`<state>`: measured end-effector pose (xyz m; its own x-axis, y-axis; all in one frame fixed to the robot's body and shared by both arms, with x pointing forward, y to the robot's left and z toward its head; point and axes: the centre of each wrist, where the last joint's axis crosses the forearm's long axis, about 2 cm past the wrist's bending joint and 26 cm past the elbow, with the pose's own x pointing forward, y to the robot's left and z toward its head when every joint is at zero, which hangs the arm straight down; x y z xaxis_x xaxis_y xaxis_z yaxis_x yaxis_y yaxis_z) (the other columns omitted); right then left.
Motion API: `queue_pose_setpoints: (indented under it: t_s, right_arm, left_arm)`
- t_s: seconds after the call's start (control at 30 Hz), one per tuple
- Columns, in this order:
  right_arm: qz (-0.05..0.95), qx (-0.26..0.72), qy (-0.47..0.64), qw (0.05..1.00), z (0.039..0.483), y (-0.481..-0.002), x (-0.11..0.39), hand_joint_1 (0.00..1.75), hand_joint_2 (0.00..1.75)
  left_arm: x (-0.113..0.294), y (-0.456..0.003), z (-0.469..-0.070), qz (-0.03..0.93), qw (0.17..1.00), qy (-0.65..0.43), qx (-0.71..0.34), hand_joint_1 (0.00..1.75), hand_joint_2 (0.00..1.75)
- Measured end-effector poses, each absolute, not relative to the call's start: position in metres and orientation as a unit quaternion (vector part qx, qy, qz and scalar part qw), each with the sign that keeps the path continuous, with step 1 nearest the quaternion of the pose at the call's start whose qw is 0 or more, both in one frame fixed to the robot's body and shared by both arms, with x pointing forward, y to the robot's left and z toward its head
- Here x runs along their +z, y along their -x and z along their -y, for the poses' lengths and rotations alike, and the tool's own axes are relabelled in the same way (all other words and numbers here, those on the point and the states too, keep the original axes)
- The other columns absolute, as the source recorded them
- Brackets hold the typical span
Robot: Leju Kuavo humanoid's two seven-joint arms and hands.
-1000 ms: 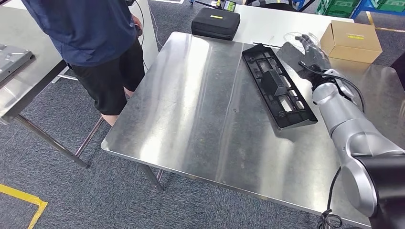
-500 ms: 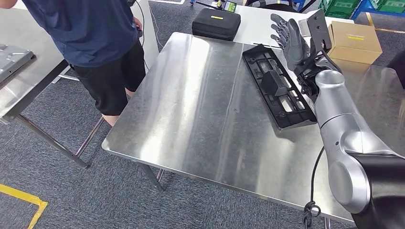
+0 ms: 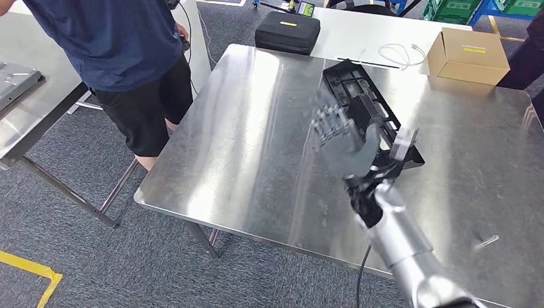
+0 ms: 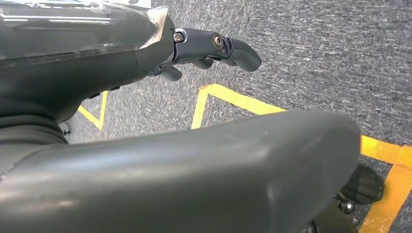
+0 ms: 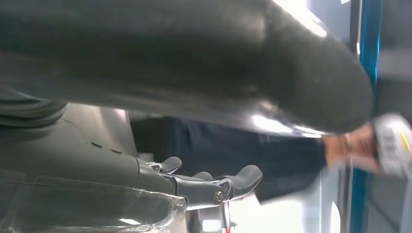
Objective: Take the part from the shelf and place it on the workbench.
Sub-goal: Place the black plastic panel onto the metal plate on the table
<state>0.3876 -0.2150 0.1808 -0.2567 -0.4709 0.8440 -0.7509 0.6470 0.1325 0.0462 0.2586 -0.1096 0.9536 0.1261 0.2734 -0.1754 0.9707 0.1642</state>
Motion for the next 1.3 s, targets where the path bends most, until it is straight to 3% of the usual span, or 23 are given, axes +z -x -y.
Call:
queue_pose_setpoints:
  t_s: [0.2,0.4,1.3]
  right_arm:
    - [0.748,0.198,-0.447,0.450,0.175,-0.307,0.139,0.00,0.00]
    - [0.735,0.215,-0.464,0.446,0.163,-0.272,0.131,0.00,0.00]
    - [0.721,0.237,-0.468,0.453,0.144,-0.243,0.124,0.00,0.00]
  left_arm:
    - [-0.110,-0.045,-0.256,0.127,0.983,-0.097,0.095,0.00,0.00]
    - [-0.110,-0.045,-0.256,0.130,0.983,-0.094,0.094,0.00,0.00]
    - [-0.109,-0.046,-0.254,0.133,0.980,-0.090,0.115,0.00,0.00]
